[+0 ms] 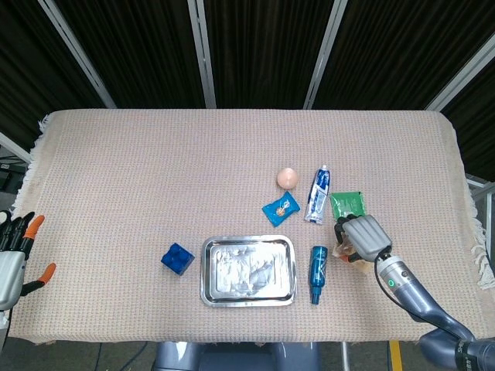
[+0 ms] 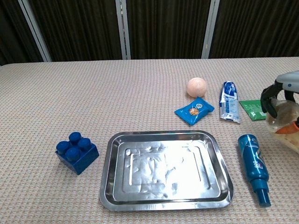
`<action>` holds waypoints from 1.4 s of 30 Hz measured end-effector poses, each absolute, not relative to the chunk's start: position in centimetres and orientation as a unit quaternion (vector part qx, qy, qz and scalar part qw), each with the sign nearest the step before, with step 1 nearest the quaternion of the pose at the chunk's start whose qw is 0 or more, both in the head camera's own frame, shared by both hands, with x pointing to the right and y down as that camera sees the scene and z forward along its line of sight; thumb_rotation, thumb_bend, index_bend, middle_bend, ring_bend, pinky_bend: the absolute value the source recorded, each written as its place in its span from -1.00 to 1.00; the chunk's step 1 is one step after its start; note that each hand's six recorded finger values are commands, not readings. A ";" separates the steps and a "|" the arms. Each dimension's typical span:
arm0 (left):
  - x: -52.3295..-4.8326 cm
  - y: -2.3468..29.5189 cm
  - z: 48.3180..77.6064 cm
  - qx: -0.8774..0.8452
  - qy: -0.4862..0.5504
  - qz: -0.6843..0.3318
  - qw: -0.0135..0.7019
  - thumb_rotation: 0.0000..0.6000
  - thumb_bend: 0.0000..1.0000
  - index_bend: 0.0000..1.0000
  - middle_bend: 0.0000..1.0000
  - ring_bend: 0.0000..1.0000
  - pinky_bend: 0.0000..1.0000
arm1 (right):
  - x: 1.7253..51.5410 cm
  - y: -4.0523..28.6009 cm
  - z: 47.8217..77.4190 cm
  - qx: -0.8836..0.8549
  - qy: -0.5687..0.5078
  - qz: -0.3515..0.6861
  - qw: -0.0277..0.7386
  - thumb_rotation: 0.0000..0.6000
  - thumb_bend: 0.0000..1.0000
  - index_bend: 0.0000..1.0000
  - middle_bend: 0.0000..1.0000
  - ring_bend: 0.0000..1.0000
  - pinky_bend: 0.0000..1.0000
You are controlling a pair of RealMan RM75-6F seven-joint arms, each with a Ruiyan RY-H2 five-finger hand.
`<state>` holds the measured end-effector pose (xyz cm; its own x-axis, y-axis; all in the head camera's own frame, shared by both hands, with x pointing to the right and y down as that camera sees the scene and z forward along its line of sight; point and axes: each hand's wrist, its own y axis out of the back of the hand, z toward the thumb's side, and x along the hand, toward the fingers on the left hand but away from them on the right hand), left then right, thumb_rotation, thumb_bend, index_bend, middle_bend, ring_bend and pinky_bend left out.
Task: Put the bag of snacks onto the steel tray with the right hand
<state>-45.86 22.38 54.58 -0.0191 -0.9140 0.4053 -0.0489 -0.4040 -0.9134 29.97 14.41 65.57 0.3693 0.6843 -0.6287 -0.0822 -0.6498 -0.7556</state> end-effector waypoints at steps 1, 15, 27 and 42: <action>-45.9 22.4 54.6 -0.596 0.403 -0.589 0.367 1.00 -0.44 -0.93 -1.00 -1.00 -1.00 | 29.7 14.3 65.3 -0.744 -0.204 0.519 0.367 1.00 -0.62 0.24 -0.18 -0.22 0.12; -45.7 22.4 54.8 -0.599 0.402 -0.588 0.366 1.00 -0.43 -0.92 -1.00 -1.00 -1.00 | 21.1 12.7 59.4 -0.823 -0.252 0.369 0.351 1.00 -0.60 0.26 -0.15 -0.19 0.15; -46.1 22.6 54.9 -0.595 0.402 -0.594 0.362 1.00 -0.43 -0.93 -1.00 -1.00 -1.00 | 12.3 15.5 60.1 -0.897 -0.192 0.278 0.283 1.00 -0.60 0.26 -0.15 -0.19 0.15; -46.5 22.7 55.0 -0.594 0.404 -0.597 0.358 1.00 -0.44 -0.93 -1.00 -1.00 -1.00 | 7.6 16.3 63.7 -0.910 -0.147 0.287 0.262 1.00 -0.98 -1.00 -1.00 -1.00 -0.99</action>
